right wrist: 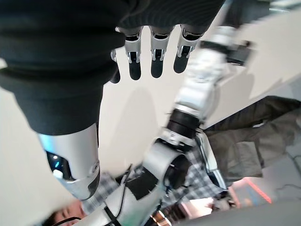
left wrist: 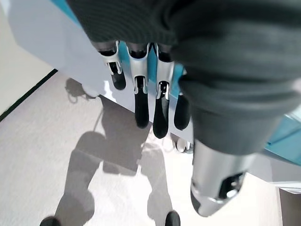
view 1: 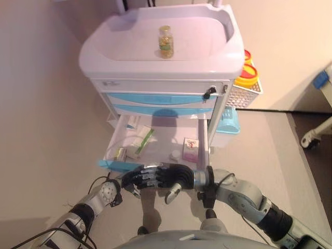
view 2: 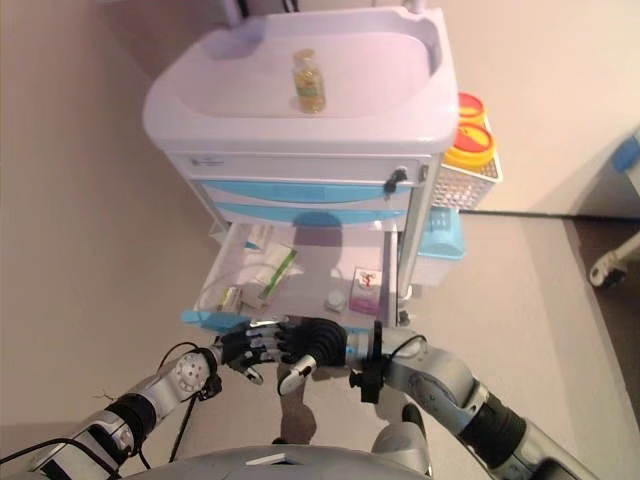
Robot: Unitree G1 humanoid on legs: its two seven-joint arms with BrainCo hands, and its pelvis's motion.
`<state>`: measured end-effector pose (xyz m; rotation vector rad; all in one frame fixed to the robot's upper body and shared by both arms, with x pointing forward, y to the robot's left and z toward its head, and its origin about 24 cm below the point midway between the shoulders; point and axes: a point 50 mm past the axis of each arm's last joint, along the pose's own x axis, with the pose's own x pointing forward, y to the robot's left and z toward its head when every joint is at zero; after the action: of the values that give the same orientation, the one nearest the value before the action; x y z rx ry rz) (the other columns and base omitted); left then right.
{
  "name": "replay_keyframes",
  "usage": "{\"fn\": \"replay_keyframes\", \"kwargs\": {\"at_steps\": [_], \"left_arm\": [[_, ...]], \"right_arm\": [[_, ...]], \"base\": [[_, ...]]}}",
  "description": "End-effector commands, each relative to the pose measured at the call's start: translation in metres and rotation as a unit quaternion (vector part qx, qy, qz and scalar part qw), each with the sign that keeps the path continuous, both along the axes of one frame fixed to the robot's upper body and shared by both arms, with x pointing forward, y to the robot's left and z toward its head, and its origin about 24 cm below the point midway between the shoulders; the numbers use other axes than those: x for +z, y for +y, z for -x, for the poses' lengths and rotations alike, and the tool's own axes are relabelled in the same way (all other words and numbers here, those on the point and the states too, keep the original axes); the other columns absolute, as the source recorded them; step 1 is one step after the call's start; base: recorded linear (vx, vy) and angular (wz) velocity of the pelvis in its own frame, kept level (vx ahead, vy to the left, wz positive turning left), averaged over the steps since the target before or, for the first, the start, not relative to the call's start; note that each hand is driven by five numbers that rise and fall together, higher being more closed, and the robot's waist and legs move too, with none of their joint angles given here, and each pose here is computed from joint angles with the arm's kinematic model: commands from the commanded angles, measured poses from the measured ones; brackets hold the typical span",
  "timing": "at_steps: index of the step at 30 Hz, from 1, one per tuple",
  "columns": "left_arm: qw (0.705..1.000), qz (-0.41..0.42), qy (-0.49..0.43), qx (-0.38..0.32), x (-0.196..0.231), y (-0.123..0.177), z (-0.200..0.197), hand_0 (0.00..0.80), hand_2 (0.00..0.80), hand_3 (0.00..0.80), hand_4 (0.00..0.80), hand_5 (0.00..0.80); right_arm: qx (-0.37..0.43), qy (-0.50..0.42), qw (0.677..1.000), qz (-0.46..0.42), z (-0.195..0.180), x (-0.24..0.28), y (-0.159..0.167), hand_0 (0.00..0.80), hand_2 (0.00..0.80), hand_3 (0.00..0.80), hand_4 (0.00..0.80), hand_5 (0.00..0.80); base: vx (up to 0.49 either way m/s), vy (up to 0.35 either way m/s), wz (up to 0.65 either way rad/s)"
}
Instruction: Open the drawer and pick up the medicine
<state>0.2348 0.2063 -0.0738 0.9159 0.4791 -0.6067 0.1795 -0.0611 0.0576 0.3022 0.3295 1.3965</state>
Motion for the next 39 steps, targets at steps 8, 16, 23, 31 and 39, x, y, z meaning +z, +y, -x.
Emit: {"fn": "replay_keyframes", "kwargs": {"at_steps": [8,16,23,31,39], "left_arm": [[0.977,0.054,-0.19,0.075,0.091,0.034,-0.079,0.0,0.0,0.0,0.0,0.0],[0.949,0.087,-0.22,0.21,0.125,0.094,-0.086,0.0,0.0,0.0,0.0,0.0],[0.894,0.1,-0.309,0.309,0.199,0.15,-0.099,0.0,0.0,0.0,0.0,0.0],[0.841,0.109,-0.388,0.36,0.281,0.18,-0.105,0.0,0.0,0.0,0.0,0.0],[0.852,0.163,-0.438,0.235,0.298,0.143,-0.115,0.0,0.0,0.0,0.0,0.0]], "right_arm": [[0.043,-0.015,0.999,-0.027,0.011,0.006,-0.018,0.0,0.0,0.0,0.0,0.0],[-0.016,-0.007,0.998,0.052,0.005,-0.012,-0.066,0.0,0.0,0.0,0.0,0.0],[-0.066,-0.035,0.996,0.043,-0.004,-0.006,-0.086,0.0,0.0,0.0,0.0,0.0],[-0.103,-0.055,0.993,0.002,-0.013,0.002,-0.093,0.0,0.0,0.0,0.0,0.0],[-0.095,-0.075,0.992,-0.034,-0.003,0.0,-0.082,0.0,0.0,0.0,0.0,0.0]], "base": [[0.03,0.028,-0.25],[0.037,0.035,-0.31],[-0.056,-0.056,-0.28],[-0.071,-0.112,-0.07],[-0.015,-0.067,-0.02]]}}
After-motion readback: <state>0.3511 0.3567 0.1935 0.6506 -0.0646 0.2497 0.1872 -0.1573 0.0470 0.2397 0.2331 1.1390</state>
